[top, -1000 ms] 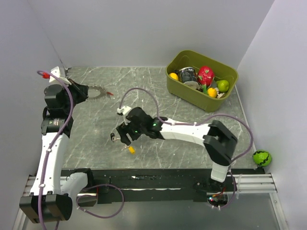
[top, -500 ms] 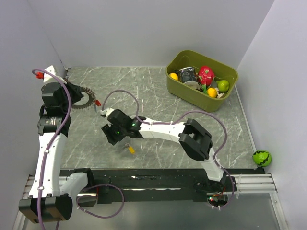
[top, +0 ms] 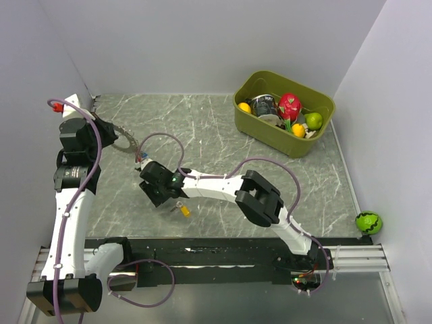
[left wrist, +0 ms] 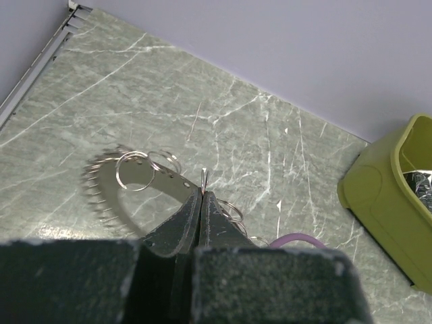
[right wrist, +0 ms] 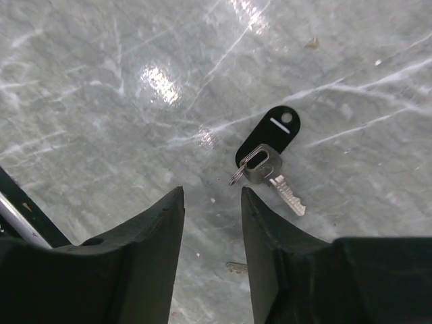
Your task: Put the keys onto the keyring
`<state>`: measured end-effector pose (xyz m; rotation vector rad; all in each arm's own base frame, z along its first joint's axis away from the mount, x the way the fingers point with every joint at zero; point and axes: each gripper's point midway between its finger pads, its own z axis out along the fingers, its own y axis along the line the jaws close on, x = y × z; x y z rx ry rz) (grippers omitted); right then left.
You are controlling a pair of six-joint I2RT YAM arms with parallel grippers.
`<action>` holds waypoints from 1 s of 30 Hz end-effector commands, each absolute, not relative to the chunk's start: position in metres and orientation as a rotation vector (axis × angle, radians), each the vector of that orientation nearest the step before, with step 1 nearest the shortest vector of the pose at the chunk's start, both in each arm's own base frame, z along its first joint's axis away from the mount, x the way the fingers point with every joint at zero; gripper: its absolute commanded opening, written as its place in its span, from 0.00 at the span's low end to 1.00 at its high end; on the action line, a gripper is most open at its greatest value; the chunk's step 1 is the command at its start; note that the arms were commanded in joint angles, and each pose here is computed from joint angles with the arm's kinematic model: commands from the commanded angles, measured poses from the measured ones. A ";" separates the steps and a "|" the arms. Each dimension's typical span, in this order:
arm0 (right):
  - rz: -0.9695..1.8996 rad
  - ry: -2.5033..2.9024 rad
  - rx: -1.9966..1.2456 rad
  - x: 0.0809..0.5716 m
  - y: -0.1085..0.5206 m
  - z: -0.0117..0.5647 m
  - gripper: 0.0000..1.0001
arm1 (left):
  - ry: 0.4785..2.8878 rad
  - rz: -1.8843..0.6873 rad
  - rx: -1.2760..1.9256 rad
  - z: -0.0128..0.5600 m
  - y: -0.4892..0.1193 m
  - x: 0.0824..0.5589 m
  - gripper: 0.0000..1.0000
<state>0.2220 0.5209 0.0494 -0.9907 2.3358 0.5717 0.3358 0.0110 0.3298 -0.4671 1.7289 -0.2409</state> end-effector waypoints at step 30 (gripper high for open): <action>0.397 2.315 -0.936 0.239 0.524 0.049 0.00 | 1.624 -0.315 -0.357 0.360 -0.003 0.330 0.01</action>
